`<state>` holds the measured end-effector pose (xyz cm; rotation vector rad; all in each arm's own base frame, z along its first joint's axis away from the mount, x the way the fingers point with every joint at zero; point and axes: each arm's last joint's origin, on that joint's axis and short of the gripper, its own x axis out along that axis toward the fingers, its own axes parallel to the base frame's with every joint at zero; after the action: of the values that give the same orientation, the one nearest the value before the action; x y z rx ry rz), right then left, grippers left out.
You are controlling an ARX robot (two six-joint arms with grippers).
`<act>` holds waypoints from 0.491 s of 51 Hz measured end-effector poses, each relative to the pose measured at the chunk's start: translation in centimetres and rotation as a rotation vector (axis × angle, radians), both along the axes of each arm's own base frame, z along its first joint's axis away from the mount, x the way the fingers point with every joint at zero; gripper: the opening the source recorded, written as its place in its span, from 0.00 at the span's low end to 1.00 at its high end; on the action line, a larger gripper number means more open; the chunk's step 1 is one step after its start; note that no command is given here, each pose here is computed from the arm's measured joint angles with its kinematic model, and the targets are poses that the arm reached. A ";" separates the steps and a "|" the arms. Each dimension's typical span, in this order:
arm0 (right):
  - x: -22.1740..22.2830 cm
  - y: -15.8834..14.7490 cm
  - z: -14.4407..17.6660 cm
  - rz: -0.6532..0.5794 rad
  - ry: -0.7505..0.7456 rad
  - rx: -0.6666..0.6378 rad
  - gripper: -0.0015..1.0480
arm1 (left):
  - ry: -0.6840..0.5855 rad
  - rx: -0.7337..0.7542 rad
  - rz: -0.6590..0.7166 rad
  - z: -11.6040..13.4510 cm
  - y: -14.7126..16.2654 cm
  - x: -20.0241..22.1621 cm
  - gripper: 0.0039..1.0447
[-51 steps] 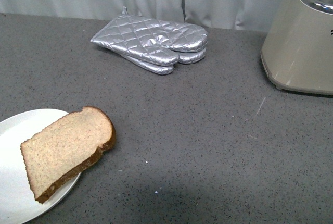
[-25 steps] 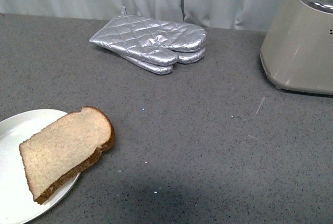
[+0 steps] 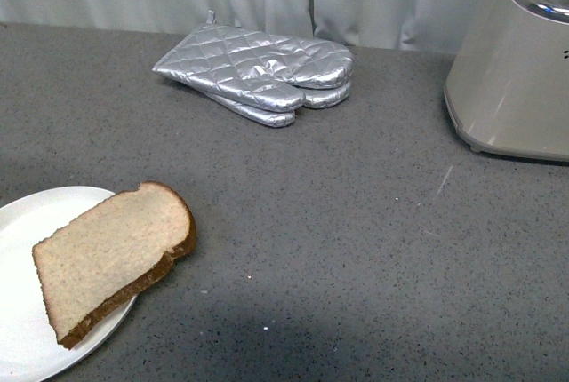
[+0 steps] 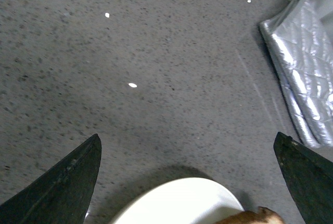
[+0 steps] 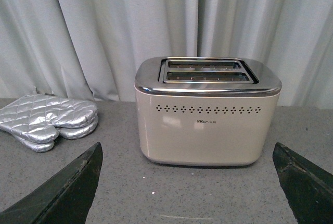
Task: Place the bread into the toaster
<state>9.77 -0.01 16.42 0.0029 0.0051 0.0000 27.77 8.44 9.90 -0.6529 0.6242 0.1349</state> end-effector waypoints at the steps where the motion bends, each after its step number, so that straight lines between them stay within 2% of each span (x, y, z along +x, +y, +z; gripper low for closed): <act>1: 0.0 0.0 0.0 0.000 0.000 0.000 0.91 | 0.004 0.007 0.001 -0.1 0.2 0.1 0.94; 13: 0.0 0.0 0.0 0.000 0.000 0.000 0.91 | 0.064 0.163 -0.025 -1.7 2.2 1.4 0.94; 25: 0.0 0.0 0.0 0.000 0.000 0.000 0.91 | 0.134 0.197 -0.043 -2.6 4.1 1.1 0.94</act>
<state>9.77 -0.01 16.42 0.0029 0.0051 0.0000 28.85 12.54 7.34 -0.4424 0.7433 0.1982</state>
